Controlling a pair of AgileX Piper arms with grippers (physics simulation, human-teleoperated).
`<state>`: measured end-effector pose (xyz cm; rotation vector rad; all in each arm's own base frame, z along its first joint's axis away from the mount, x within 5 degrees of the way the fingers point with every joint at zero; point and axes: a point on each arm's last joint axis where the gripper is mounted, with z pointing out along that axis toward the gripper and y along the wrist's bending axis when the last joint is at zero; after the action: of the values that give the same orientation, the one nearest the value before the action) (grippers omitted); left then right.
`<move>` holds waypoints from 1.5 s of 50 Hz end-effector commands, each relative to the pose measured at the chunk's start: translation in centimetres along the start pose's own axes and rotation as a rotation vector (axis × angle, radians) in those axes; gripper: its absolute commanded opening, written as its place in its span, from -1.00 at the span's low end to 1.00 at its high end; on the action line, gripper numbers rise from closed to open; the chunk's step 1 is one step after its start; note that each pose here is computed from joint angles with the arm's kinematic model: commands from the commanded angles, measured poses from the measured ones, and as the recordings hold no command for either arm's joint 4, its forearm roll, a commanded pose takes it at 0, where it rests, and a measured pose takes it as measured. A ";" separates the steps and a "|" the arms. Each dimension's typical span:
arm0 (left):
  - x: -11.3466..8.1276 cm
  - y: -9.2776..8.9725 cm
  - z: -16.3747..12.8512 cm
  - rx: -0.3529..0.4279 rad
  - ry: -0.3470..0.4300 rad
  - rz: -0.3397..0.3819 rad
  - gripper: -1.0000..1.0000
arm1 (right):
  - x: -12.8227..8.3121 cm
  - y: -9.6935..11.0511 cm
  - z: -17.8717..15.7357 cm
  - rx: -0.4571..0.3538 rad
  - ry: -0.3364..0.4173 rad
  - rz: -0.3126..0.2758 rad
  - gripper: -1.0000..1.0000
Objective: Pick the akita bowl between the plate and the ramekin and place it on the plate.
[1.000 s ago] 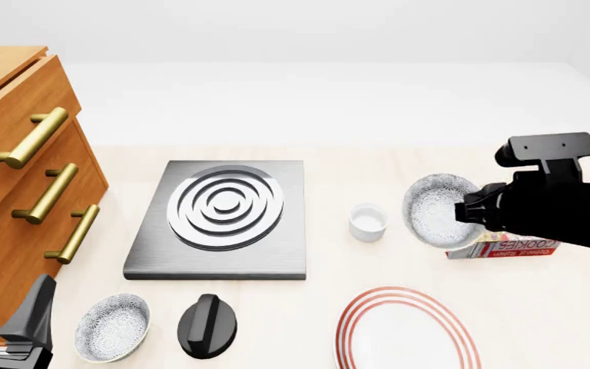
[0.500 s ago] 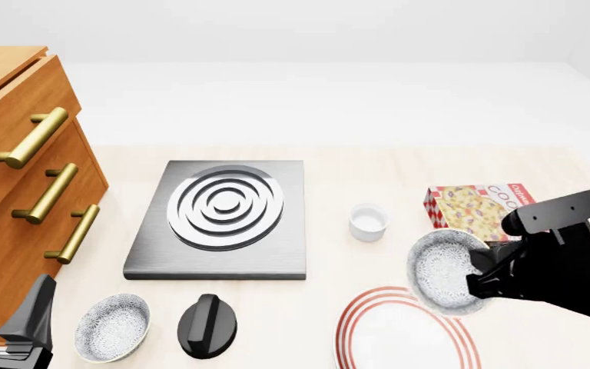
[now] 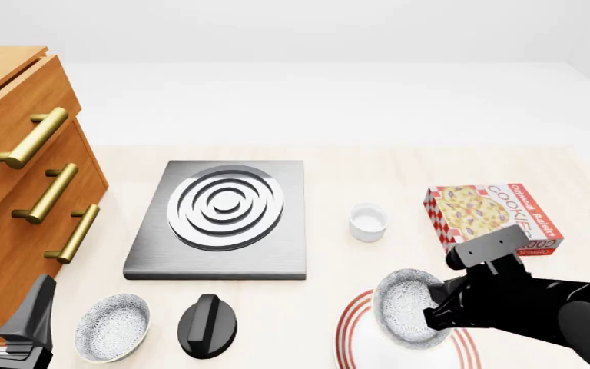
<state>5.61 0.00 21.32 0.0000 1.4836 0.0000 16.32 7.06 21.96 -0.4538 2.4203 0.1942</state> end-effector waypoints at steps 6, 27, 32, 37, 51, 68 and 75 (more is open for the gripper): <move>0.0 0.0 0.0 0.000 0.000 0.000 1.00 | 0.7 1.9 3.4 -0.054 0.081 0.018 -1.00; 0.0 0.0 0.0 0.000 0.000 0.000 1.00 | 2.2 3.4 5.3 -0.080 0.153 0.084 -1.00; 0.0 0.0 0.0 0.000 0.000 0.000 1.00 | 2.1 3.5 5.3 -0.083 0.151 0.080 -1.00; 0.0 0.0 0.0 0.000 0.000 0.000 1.00 | 1.7 2.3 3.9 -0.060 0.115 0.074 1.00; 0.0 0.0 0.0 0.000 0.000 0.000 1.00 | -4.4 -0.2 -10.5 0.004 -0.229 0.051 1.00; 0.0 0.0 0.0 0.000 0.000 0.000 1.00 | -4.5 -0.2 -18.1 -0.022 -0.466 0.148 1.00; 0.0 0.0 0.0 0.000 0.000 0.000 1.00 | -4.4 -0.2 -19.5 -0.017 -0.500 0.149 1.00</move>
<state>5.61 0.00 21.32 0.0000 1.4836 0.0000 10.20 3.99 37.93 -0.2285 2.0299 0.3281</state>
